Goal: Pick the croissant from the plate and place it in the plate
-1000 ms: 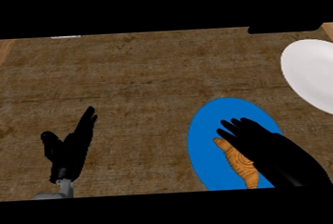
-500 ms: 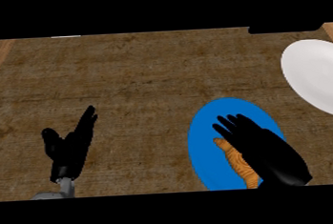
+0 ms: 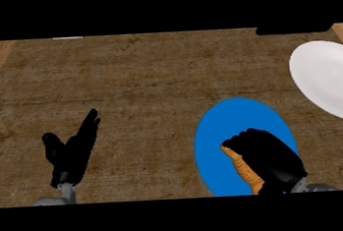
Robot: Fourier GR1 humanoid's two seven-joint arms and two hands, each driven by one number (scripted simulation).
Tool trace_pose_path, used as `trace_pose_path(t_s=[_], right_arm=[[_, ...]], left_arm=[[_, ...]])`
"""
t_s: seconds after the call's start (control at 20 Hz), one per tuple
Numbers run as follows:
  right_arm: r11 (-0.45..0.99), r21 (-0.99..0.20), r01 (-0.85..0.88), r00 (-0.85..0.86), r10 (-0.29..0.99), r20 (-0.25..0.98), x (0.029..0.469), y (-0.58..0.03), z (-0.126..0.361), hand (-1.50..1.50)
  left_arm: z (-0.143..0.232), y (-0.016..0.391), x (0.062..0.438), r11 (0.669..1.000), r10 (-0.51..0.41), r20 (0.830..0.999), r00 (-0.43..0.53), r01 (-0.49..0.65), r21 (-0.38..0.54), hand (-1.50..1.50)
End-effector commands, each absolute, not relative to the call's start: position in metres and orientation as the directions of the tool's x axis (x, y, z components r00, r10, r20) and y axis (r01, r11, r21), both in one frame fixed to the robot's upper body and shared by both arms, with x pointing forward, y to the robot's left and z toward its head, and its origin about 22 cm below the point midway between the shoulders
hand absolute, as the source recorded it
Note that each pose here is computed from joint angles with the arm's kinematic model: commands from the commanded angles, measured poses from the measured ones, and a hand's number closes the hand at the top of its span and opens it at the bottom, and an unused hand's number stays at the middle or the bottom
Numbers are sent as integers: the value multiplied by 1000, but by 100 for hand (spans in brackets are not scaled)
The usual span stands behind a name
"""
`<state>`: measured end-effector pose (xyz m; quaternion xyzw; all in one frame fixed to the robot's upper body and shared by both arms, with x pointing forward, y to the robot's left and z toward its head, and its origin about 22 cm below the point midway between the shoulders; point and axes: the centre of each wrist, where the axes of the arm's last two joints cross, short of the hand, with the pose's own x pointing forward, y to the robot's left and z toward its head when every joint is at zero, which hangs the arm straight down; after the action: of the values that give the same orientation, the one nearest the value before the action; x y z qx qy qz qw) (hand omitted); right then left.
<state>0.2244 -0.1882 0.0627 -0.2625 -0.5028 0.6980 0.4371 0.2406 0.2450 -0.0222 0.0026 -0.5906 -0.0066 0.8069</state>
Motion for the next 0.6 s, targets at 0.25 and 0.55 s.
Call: trace_pose_path(t_s=[0.25,0.55], right_arm=[[-170,-949,-264,-523,852,-8,234,-180,40,150],[38,-981,-193,-490,862,130,205,-212,39,150]], left_arm=[[-30,231,227,1000,-6,923,385,18,-1,0],[-39,256,219,1000,-3,931,366,-14,9,0]])
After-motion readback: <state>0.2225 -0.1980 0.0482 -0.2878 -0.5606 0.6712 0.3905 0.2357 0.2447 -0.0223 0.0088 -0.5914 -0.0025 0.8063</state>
